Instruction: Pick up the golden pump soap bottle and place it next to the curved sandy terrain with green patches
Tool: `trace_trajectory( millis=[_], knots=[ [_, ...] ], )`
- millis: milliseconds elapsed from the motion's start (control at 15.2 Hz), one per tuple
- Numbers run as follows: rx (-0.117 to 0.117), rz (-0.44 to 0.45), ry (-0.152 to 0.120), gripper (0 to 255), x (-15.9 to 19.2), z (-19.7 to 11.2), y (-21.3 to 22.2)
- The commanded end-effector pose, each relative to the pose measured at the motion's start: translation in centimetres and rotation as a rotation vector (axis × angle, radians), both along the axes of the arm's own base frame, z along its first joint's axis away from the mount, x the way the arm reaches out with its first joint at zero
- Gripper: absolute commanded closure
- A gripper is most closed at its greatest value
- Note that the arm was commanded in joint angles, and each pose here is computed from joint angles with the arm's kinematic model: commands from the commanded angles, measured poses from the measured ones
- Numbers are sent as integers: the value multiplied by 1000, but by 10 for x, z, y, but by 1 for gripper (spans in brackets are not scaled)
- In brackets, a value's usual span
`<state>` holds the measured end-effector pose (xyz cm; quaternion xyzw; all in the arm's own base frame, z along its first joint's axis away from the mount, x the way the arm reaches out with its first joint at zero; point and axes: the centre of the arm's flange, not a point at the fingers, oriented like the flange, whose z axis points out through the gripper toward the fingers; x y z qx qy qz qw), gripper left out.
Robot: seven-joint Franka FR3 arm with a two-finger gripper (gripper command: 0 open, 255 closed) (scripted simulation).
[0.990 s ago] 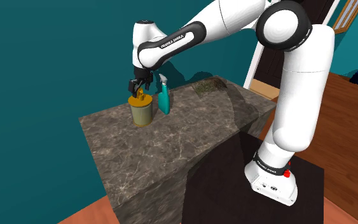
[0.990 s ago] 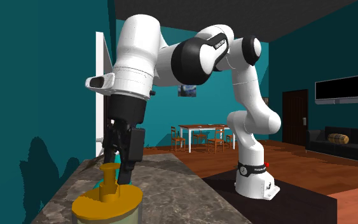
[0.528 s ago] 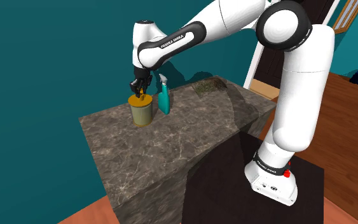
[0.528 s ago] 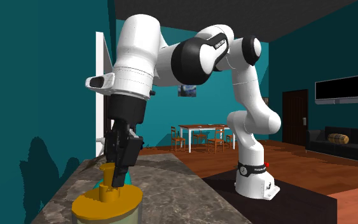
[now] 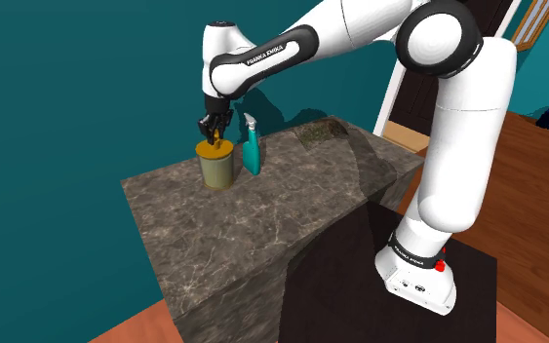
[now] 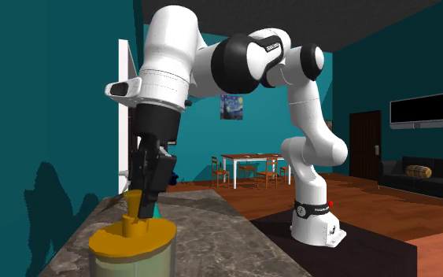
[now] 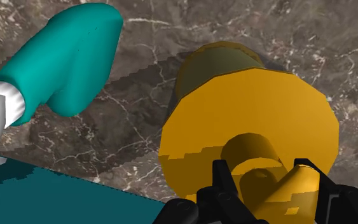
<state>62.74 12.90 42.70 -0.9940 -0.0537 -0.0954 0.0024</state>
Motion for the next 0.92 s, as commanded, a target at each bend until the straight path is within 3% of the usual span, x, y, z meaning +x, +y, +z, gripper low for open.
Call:
trace_trajectory(
  millis=[0,858],
  knots=[
    [0,0,-1,255,-1,11,0],
    [0,0,-1,255,-1,80,0]
  ],
)
